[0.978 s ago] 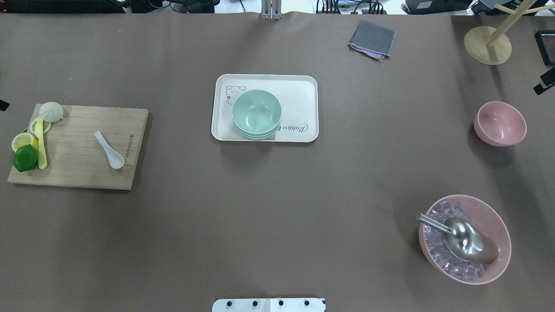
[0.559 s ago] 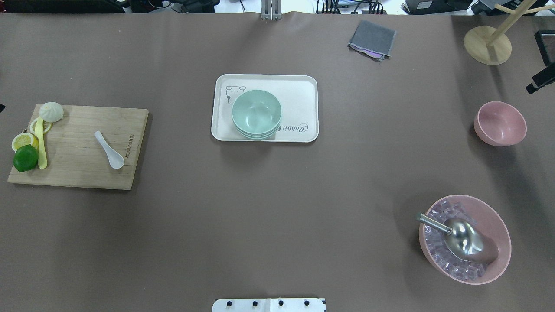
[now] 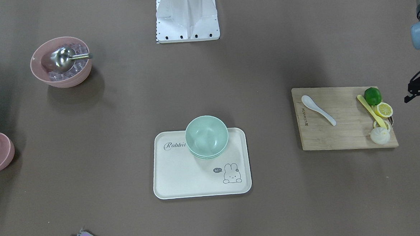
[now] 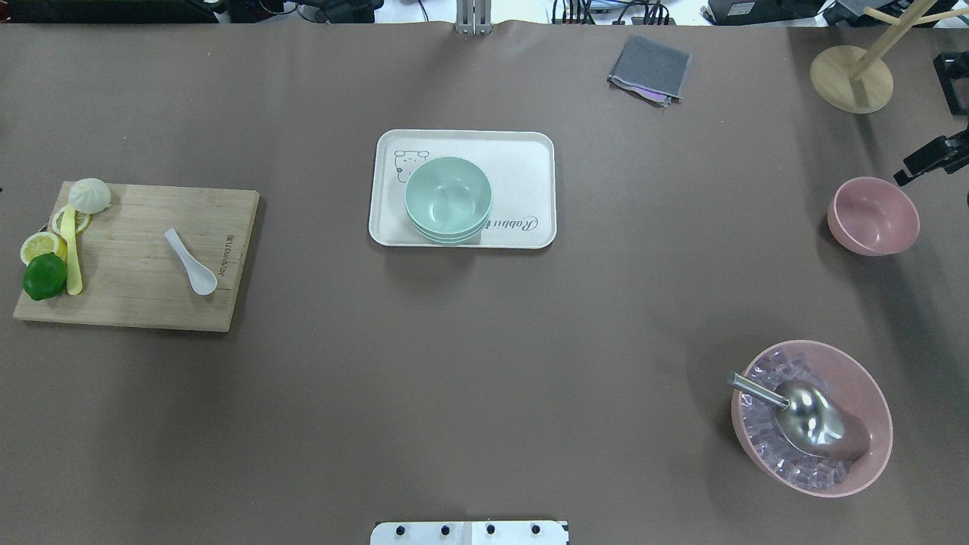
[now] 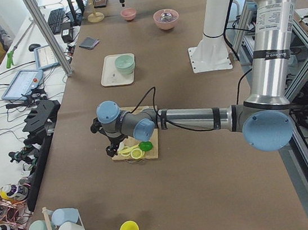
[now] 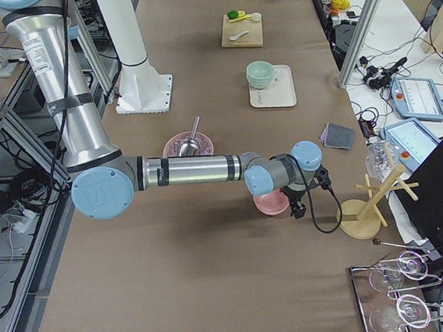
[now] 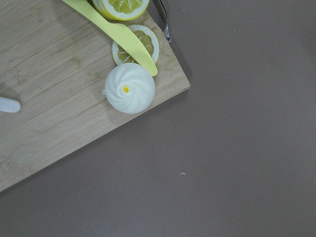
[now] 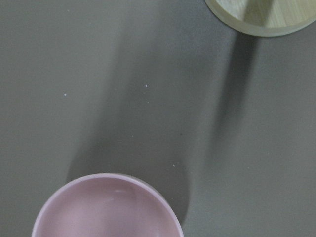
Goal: Stack pink bowl on green and place spoon
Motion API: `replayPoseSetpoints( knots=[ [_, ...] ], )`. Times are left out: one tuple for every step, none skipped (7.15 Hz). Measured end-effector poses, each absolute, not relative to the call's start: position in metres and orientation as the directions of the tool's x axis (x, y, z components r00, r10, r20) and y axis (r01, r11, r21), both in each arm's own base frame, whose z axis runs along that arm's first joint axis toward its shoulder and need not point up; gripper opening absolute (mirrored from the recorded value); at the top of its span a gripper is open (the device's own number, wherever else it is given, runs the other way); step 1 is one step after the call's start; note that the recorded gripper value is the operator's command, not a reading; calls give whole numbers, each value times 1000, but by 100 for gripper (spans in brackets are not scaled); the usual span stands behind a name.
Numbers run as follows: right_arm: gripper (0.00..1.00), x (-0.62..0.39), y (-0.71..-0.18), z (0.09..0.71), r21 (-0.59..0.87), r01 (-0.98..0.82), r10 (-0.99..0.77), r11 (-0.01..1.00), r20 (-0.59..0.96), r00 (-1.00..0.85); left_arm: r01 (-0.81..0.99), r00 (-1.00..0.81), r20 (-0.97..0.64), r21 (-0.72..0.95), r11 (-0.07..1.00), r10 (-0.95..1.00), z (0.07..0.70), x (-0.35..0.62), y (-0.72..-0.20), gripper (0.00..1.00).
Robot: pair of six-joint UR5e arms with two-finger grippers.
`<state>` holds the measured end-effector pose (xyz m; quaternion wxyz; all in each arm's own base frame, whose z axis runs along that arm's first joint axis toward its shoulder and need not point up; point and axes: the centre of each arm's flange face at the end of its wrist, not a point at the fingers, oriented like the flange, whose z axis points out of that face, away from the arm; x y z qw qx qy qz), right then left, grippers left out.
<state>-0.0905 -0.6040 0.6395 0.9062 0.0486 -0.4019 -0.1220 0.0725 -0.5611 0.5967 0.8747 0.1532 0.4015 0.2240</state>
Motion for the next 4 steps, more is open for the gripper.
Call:
replayPoseSetpoints(
  knots=[
    [83,-97,-601,649,164,190,-249,968,720,648,-258,581,-639,443,858,505,599,73,-563,98],
    [73,-103,-596,658,143,196,-238,970,722,650,-231,588,-652,432,872,479,596,73,-564,98],
    [53,-108,-593,664,130,205,-234,970,722,651,-203,594,-663,423,883,455,593,74,-565,98],
    [1,-116,-591,670,118,217,-234,969,722,651,-186,598,-671,416,890,439,591,74,-566,98]
  ],
)
